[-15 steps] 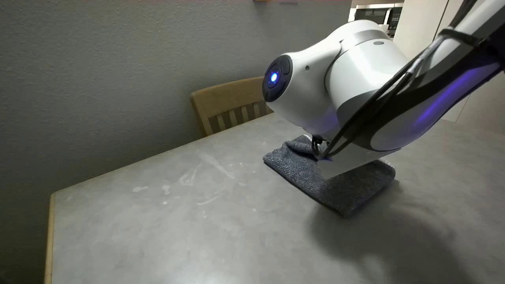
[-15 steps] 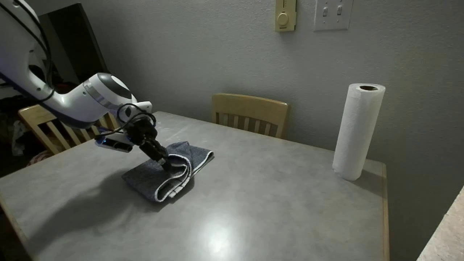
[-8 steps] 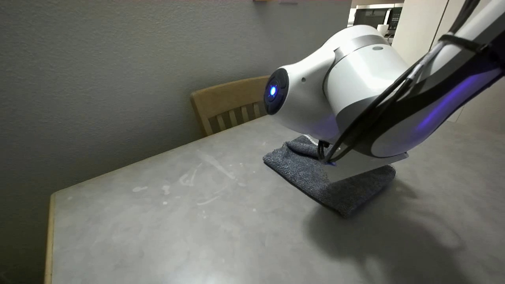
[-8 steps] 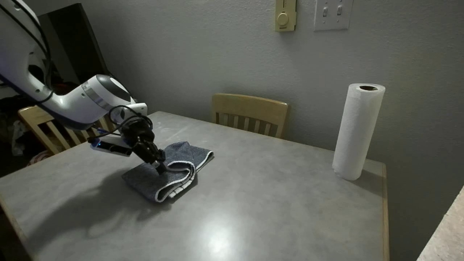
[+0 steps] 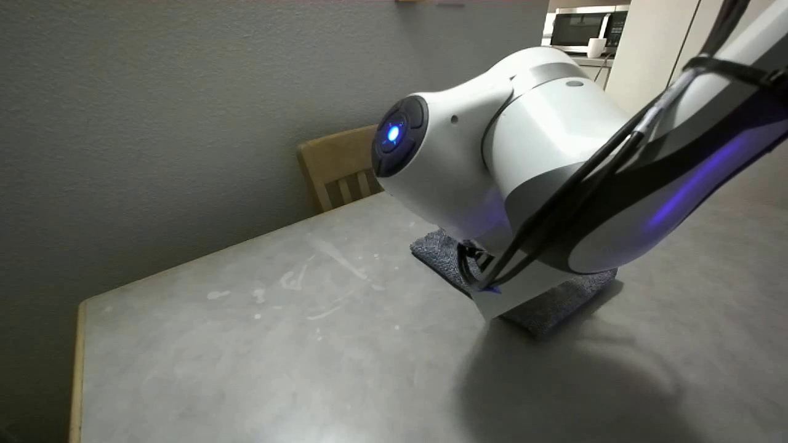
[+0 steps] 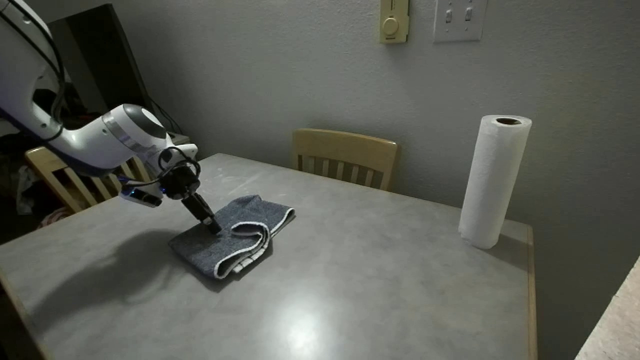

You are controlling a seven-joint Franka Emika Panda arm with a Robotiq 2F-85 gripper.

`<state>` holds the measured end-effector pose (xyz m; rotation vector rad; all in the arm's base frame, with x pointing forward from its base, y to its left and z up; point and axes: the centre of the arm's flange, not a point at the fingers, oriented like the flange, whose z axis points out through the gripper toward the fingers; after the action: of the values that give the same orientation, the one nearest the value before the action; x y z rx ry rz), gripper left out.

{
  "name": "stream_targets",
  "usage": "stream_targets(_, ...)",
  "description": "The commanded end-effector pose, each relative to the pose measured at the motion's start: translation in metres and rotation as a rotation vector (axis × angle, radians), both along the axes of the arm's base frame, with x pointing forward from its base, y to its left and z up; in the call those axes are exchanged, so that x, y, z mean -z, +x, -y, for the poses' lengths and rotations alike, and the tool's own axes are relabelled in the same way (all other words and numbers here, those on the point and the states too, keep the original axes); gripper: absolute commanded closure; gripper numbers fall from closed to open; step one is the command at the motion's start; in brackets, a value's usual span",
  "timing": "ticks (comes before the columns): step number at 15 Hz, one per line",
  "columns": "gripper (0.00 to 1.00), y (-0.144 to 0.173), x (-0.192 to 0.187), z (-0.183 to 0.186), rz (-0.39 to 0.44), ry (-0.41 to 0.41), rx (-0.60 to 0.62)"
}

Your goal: Fold the towel on the table

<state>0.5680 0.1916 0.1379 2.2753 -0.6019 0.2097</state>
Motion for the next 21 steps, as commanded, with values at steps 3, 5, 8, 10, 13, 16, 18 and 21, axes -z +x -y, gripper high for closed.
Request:
stream_targets(3, 0.38, 0.019, -0.013, -0.048, -0.038, 0.247, -0.173)
stream_targets(5, 0.49, 0.012, -0.012, -0.045, -0.007, 0.194, -0.152)
stream_targets(8, 0.05, 0.015, -0.02, -0.052, 0.018, 0.168, -0.096)
stream_targets(10, 0.0, 0.014, -0.022, -0.047, 0.047, 0.101, 0.002)
stream_targets(13, 0.0, 0.007, -0.027, -0.033, 0.107, 0.011, 0.148)
stream_targets(16, 0.0, -0.002, -0.022, -0.009, 0.163, -0.066, 0.237)
stream_targets(18, 0.0, -0.005, -0.013, 0.004, 0.18, -0.073, 0.217)
stream_targets(21, 0.0, -0.008, 0.002, 0.016, 0.17, -0.129, 0.139)
